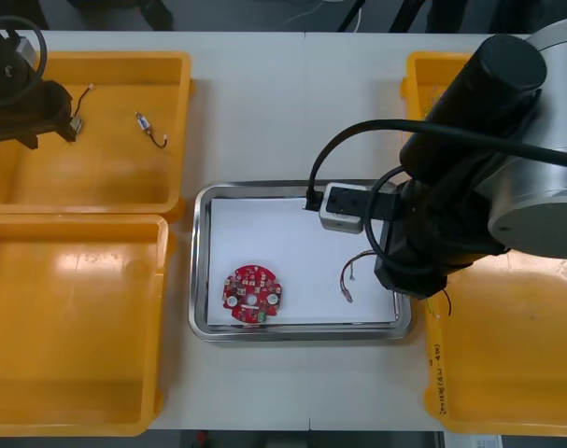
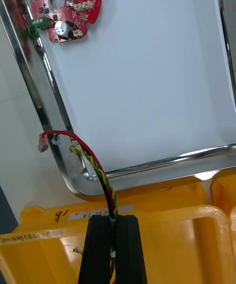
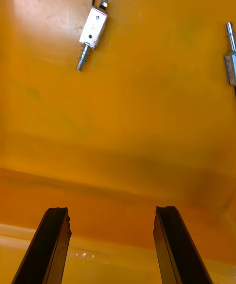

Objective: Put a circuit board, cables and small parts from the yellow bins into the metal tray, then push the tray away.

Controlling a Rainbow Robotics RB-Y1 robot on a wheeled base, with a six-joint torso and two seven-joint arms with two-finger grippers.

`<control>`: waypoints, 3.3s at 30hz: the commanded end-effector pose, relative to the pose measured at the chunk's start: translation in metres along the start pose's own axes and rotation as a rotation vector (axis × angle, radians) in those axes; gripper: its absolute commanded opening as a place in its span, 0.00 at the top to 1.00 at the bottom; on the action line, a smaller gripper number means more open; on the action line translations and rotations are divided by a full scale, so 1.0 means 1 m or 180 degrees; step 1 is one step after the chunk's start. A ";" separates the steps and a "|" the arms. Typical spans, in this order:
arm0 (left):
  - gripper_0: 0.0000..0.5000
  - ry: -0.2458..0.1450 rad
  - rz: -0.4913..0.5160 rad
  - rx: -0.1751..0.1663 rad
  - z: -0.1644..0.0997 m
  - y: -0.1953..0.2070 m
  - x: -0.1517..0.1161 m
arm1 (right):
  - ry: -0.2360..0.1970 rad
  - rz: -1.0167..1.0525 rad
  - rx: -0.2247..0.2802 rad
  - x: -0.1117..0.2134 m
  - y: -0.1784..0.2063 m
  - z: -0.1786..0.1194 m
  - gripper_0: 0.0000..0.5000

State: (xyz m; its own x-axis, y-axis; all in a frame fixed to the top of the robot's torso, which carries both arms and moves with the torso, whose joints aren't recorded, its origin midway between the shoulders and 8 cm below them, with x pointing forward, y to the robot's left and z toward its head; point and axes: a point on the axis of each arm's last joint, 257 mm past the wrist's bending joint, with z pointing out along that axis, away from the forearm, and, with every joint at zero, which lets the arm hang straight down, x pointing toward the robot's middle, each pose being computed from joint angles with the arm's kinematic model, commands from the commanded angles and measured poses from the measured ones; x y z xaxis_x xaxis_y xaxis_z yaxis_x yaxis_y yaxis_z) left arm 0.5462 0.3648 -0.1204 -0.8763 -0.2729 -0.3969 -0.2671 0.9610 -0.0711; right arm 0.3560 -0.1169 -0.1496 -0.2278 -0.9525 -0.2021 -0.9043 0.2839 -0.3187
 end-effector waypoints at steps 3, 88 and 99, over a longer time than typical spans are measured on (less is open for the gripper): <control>0.00 -0.0358 0.0254 0.0018 -0.018 0.002 -0.047 | -0.0076 -0.0308 0.0134 -0.035 0.006 0.009 1.00; 1.00 -0.1173 0.0702 0.0058 0.097 -0.018 -0.106 | -0.0223 -0.0282 0.0306 -0.061 -0.038 0.073 0.00; 1.00 -0.1125 0.0658 0.0073 0.094 -0.013 -0.104 | -0.0470 0.0356 0.0691 -0.057 -0.080 -0.005 0.00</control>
State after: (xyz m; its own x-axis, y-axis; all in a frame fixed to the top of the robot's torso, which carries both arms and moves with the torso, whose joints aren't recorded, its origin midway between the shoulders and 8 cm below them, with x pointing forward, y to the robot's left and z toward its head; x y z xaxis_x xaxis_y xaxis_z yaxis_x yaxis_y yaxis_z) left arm 0.6704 0.3982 -0.1838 -0.7125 -0.1625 -0.6826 -0.1849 0.9819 -0.0408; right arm 0.4300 -0.0955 -0.1527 -0.2514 -0.9276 -0.2762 -0.8273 0.3541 -0.4361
